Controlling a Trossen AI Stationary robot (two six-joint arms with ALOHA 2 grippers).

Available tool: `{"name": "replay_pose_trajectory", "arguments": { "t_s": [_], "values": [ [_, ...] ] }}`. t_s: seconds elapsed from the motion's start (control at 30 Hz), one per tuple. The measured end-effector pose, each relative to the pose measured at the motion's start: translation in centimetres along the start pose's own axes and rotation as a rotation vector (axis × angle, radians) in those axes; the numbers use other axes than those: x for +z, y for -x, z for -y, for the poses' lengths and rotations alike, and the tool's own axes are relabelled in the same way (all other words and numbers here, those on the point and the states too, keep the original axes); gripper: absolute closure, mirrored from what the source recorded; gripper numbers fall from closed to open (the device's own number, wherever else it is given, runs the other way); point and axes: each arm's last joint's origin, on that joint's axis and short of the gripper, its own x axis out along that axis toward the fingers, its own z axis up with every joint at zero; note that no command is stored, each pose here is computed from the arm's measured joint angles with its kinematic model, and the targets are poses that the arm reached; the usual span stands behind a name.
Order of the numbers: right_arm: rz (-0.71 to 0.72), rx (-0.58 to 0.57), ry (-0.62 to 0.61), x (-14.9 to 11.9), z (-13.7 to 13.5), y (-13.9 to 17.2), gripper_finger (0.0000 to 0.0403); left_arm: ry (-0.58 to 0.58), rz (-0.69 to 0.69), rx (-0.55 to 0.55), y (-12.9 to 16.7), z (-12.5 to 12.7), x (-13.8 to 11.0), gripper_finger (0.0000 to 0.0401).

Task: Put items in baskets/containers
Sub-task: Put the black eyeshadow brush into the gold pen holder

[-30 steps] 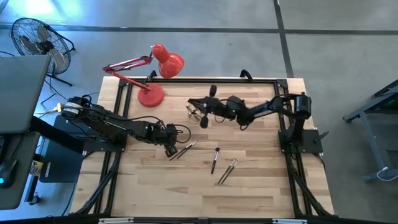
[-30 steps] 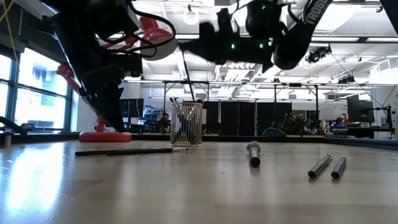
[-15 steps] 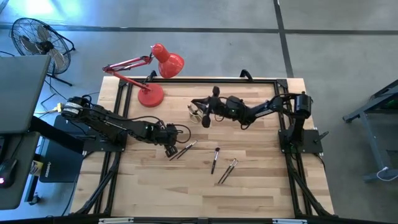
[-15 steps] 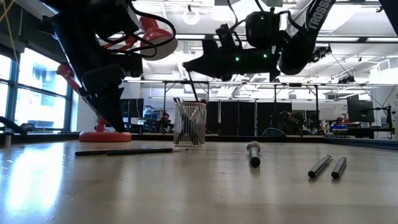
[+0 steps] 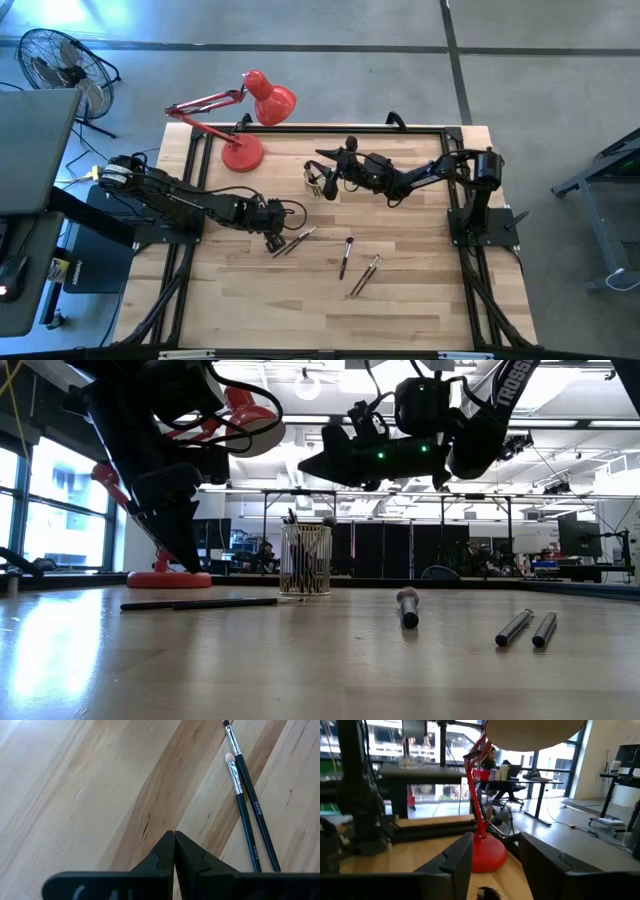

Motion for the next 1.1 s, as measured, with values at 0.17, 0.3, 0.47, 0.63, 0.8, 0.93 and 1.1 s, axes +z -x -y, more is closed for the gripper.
{"name": "replay_pose_trajectory", "arguments": {
  "t_s": [0.17,0.3,0.47,0.63,0.8,0.93,1.1],
  "values": [
    [-0.091,-0.024,0.097,1.3,-0.6,0.7,0.0230,0.000,0.000,0.001,0.0,0.0,0.0,0.0401],
    [-0.226,-0.165,0.141,3.2,-1.0,2.2,0.0237,0.004,0.010,-0.006,0.0,0.1,0.1,0.0401],
    [-0.452,-0.197,0.139,4.9,-1.7,5.4,0.0265,0.029,0.078,-0.052,0.0,0.5,0.8,0.0400],
    [-0.693,-0.197,0.018,5.2,-2.4,9.2,0.0307,0.062,0.167,-0.113,0.2,1.1,1.7,0.0400],
    [-0.852,-0.180,-0.033,3.6,-4.0,12.8,0.0347,0.045,0.259,-0.165,0.5,1.6,2.6,0.0400],
    [-0.869,-0.130,-0.079,1.4,-5.2,15.7,0.0374,0.059,0.299,-0.202,0.5,1.9,3.0,0.0383],
    [-0.830,-0.078,-0.140,-0.1,-5.8,17.9,0.0399,0.075,0.343,-0.200,-0.2,2.3,3.3,0.0324]
  ]
}}
